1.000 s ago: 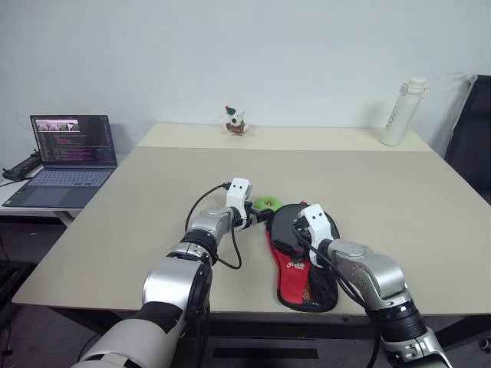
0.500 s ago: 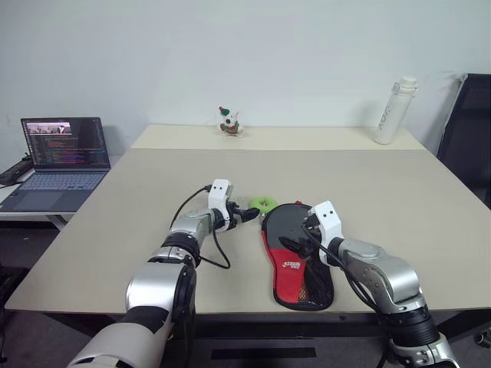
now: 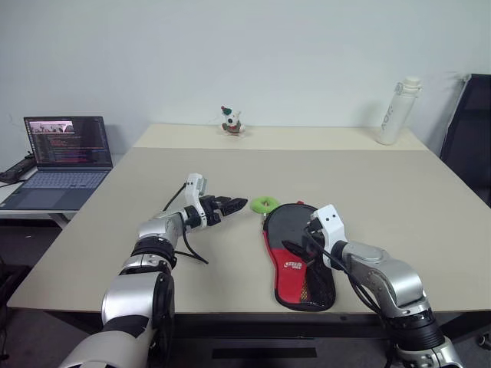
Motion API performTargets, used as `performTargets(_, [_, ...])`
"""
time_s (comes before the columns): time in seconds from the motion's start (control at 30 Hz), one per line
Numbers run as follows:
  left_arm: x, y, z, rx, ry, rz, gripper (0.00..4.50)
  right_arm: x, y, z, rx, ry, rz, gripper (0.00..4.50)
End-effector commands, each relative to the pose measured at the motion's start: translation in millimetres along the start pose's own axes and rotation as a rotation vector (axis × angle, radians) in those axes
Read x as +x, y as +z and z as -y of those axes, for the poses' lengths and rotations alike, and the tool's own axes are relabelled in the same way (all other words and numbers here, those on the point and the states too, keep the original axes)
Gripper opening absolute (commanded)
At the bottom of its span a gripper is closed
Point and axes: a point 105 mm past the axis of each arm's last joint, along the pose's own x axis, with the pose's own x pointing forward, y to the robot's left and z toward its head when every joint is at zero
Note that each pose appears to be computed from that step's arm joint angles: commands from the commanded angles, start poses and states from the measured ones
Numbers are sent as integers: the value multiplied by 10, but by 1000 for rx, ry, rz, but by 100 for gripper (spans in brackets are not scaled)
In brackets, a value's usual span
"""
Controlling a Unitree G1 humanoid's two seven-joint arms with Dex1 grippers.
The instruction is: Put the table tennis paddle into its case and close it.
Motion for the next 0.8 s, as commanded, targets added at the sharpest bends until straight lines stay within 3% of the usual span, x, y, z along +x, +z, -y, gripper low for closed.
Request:
performTargets(0.03, [-5,235,72,246,-3,52,446,-43,145,62,-34,-33,55,450])
performTargets(0.13, [15,256,171,475,-14,56,446,-65,122,132,-35,-59,48,450])
performTargets(0.23, [17,201,244,592,-42,39,446,-121,123,230,-16,-96,59,450])
performTargets(0.57, [-3,160,307,614,-68,40,446,-270,-35,867,143,-359,80,450])
performTargets(0.73, [-7,139,325,617,-77,32,446,-157,-170,862,207,-304,32,450])
performTargets(0.8, [-13,137,328,618,-79,31,450,-119,-181,846,227,-288,25,409])
